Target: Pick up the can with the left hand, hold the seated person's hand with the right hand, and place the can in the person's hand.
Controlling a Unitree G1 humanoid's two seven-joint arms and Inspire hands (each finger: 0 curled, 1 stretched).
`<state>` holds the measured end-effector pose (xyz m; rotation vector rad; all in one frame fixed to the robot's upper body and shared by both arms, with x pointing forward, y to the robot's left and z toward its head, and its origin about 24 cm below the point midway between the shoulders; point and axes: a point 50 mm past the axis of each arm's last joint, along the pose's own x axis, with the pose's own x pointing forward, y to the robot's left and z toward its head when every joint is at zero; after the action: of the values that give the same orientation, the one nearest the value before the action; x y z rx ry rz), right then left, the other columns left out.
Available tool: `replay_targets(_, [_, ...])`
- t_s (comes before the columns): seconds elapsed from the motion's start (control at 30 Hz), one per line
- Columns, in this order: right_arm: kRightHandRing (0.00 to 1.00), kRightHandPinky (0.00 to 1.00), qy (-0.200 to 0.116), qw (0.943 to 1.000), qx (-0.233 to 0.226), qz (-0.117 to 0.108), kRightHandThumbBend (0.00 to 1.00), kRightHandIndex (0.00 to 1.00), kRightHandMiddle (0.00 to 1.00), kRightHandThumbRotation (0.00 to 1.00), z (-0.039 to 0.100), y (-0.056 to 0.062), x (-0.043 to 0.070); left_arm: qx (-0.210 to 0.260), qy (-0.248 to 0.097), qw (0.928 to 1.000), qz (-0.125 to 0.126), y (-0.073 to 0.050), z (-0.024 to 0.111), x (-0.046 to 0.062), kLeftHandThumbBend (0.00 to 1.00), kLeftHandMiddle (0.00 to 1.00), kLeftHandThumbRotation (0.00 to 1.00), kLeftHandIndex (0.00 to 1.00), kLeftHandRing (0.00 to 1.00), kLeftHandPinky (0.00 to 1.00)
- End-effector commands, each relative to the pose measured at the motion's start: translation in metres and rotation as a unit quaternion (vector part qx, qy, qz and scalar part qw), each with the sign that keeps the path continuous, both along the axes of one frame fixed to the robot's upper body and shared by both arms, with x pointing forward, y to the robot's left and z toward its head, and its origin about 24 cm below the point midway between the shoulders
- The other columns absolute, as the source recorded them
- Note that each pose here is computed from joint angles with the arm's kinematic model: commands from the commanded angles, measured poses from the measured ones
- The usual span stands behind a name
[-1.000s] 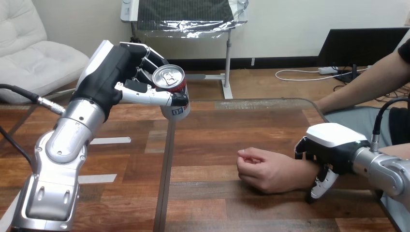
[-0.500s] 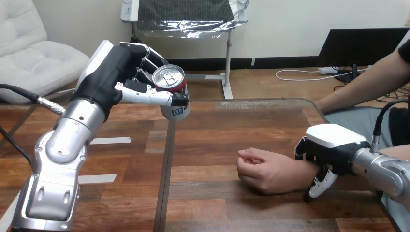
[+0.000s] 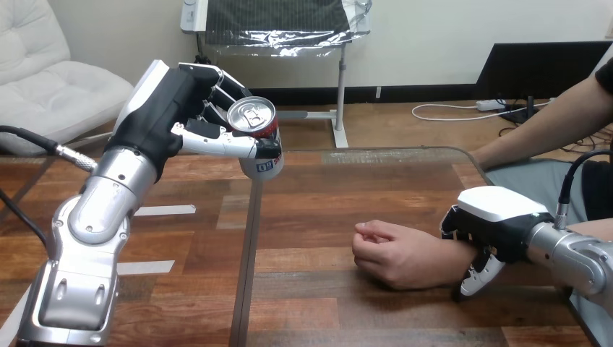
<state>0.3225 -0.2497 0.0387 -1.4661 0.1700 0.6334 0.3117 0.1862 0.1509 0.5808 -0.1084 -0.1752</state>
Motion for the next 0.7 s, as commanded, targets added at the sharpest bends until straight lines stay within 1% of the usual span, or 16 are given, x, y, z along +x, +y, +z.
replay_targets(0.0, [0.35, 0.30, 0.043, 0.9986, 0.029, 0.007, 0.72, 0.42, 0.41, 0.13, -0.027, 0.014, -0.014, 0.002, -0.069, 0.9976, -0.008, -0.005, 0.030, 0.005, 0.68, 0.39, 0.00, 0.41, 0.33, 0.28])
replay_targets(0.43, [0.38, 0.33, 0.001, 0.9983, 0.058, -0.001, 0.74, 0.43, 0.43, 0.10, -0.014, 0.010, -0.010, -0.002, -0.060, 0.9981, -0.009, -0.007, 0.022, 0.008, 0.68, 0.39, 0.00, 0.42, 0.33, 0.27])
replay_targets(0.67, [0.38, 0.34, -0.024, 0.9956, 0.090, -0.010, 0.76, 0.44, 0.44, 0.08, -0.004, 0.007, -0.007, -0.002, -0.056, 0.9983, -0.012, -0.008, 0.017, 0.010, 0.68, 0.39, 0.00, 0.42, 0.33, 0.28])
